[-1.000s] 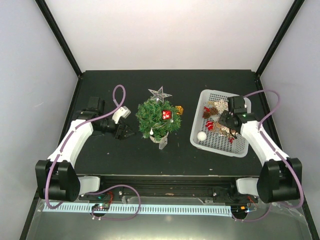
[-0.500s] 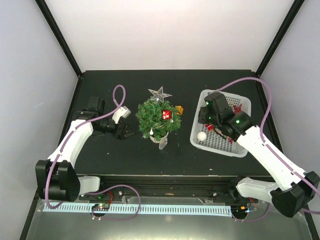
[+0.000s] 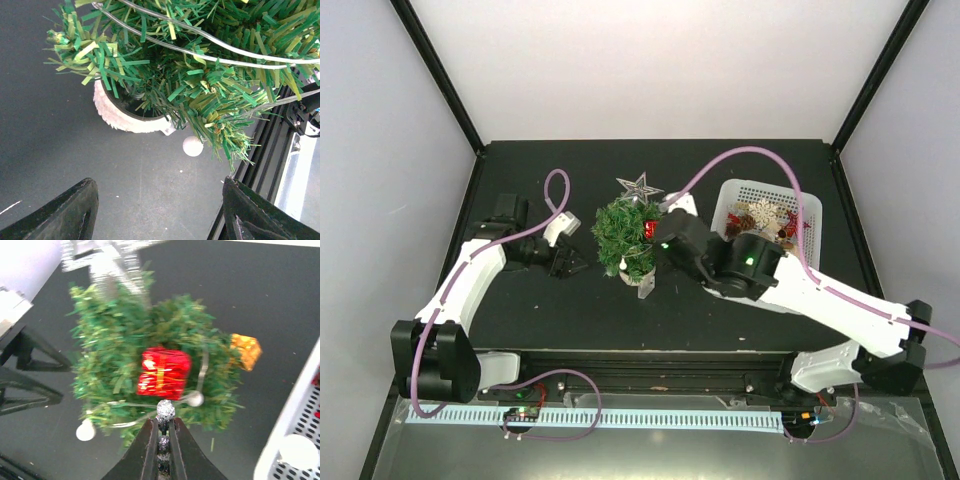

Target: Decorate the small christmas tree

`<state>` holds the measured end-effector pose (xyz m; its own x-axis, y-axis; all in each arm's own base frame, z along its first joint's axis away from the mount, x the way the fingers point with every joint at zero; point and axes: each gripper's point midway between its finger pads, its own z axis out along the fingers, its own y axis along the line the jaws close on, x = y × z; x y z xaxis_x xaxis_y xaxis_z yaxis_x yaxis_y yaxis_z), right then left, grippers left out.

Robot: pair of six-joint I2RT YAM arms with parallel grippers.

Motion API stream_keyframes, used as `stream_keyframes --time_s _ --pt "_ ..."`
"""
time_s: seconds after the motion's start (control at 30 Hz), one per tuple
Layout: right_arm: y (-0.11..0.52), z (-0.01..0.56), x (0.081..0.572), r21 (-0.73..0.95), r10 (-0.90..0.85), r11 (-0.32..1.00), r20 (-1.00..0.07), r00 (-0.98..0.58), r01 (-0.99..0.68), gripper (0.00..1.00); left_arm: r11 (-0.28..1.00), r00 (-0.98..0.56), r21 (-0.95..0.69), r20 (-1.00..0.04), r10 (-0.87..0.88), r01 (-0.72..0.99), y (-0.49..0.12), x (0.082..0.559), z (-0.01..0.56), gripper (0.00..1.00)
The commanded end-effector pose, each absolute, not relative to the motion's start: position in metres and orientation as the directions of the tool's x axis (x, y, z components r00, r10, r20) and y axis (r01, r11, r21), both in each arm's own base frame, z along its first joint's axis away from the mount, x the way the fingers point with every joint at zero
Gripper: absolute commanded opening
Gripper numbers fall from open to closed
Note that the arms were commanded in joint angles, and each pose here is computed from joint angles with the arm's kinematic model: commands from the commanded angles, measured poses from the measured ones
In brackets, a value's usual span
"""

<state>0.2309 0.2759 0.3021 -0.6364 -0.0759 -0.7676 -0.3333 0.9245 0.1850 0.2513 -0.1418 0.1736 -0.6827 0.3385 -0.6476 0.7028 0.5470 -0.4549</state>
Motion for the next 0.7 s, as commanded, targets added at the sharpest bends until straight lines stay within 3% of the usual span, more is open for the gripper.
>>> stream_keyframes --time_s 0.0,0.23,0.67 --pt "0.301 0.313 0.221 0.115 -0.139 0.918 -0.801 -0.582 -0.379 0.1 0.554 -0.669 -0.438 -0.668 0.326 0.708 -0.139 0.255 0.178 0.69" --pt "0.336 0.319 0.222 0.093 -0.178 0.9 -0.815 -0.552 -0.426 0.1 0.555 -0.667 -0.437 -0.672 0.321 0.708 -0.138 0.255 0.179 0.69" --pt "0.351 0.326 0.241 -0.05 -0.211 0.929 -0.886 -0.414 -0.367 0.1 0.549 -0.665 -0.444 -0.68 0.309 0.708 -0.137 0.255 0.181 0.69"
